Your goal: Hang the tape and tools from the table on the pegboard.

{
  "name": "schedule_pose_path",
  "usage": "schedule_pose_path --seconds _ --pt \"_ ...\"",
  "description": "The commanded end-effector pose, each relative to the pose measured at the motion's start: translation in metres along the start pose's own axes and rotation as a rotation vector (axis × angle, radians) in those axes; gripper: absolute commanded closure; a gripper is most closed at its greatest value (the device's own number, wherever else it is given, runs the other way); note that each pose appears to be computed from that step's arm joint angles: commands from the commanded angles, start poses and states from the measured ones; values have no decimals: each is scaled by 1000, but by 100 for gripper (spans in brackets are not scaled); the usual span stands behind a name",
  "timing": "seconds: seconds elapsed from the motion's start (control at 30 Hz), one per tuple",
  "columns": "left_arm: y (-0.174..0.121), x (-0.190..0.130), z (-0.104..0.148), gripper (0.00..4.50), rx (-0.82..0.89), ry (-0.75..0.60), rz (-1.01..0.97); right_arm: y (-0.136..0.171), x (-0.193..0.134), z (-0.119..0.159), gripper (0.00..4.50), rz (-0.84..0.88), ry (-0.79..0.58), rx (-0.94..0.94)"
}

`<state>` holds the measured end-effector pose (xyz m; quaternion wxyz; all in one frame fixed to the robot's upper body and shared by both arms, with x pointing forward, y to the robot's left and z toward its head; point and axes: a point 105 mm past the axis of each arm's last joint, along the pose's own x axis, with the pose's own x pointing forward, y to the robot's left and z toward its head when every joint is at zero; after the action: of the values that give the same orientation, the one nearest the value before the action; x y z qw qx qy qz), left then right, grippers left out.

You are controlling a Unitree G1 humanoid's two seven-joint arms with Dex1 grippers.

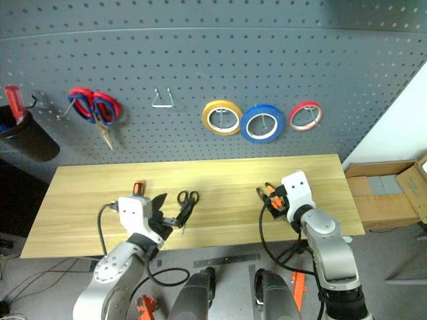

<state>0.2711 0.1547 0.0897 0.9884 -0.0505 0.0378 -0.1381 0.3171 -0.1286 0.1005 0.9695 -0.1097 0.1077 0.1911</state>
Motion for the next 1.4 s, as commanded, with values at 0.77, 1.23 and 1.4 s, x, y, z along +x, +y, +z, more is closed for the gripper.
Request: schedule_pose_path --seconds 0.77,1.23,1.4 --pt "7 -4 30 0 36 -152 164 -22 -11 4 1 -132 -152 -110" --pt "-19 19 22 0 171 27 -390 -7 36 6 1 54 201 38" --pt "-27 10 0 0 255 139 -566 -2 62 11 1 79 274 84"
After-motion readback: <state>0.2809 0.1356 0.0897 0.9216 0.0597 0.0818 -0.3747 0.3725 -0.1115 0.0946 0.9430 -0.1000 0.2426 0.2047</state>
